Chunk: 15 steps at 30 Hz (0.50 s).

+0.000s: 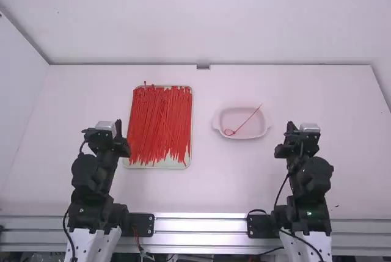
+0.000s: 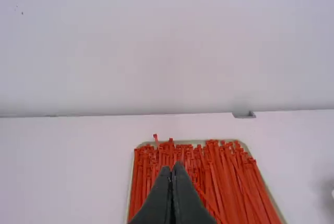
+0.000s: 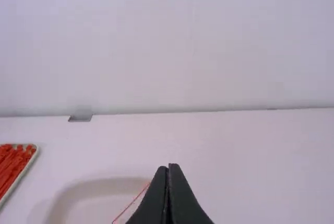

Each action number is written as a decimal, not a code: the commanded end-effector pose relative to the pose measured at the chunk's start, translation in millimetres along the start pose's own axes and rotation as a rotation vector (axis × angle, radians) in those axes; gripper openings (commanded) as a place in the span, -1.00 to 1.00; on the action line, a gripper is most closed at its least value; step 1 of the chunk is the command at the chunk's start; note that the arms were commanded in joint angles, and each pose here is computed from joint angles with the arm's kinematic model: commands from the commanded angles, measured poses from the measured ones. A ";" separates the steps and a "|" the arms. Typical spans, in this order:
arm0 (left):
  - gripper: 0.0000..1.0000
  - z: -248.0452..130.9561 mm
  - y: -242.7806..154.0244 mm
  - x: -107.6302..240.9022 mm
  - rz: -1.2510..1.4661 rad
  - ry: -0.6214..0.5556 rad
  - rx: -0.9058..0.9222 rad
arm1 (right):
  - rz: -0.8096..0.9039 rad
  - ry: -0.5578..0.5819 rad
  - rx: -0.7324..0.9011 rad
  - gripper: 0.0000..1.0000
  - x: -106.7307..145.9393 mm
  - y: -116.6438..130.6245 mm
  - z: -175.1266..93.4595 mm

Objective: Fasten the cable tie

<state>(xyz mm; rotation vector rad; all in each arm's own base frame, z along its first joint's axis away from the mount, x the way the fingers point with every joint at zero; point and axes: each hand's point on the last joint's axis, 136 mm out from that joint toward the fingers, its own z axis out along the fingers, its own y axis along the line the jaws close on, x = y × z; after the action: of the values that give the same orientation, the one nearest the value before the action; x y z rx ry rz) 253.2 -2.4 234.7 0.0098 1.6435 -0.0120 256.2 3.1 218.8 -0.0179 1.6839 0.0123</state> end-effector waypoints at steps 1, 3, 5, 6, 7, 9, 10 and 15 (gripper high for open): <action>-1.00 -2.7 2.4 7.8 0.001 -0.012 -0.014 | 0.004 -0.007 0.003 -1.00 9.3 -0.2 -2.1; -1.00 -3.6 2.4 14.3 0.001 -0.012 -0.014 | 0.004 -0.007 0.003 -1.00 15.8 -0.2 -2.8; -1.00 -4.5 2.4 22.6 0.001 -0.012 -0.014 | 0.004 -0.007 0.003 -1.00 24.2 -0.1 -3.5; -1.00 -4.8 2.4 25.7 0.001 -0.012 -0.014 | 0.004 -0.007 0.003 -1.00 27.2 -0.1 -3.7; -1.00 -5.1 2.4 29.6 0.001 -0.012 -0.014 | 0.004 -0.007 0.003 -1.00 31.2 -0.1 -3.9; -1.00 -5.4 2.4 37.1 0.001 -0.012 -0.014 | 0.004 -0.007 0.003 -1.00 38.7 -0.1 -4.1; -1.00 -5.5 2.4 39.0 0.001 -0.012 -0.014 | 0.004 -0.007 0.003 -1.00 40.5 -0.1 -4.2; -1.00 -5.5 2.4 55.9 0.001 -0.012 -0.014 | 0.004 -0.007 0.003 -1.00 57.3 0.0 -3.8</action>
<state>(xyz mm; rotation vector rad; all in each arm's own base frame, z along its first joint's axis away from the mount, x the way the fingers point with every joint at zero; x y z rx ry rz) 244.2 -1.1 181.7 0.0039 1.6420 -0.0057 246.4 2.6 166.2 -0.0171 1.6824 0.0089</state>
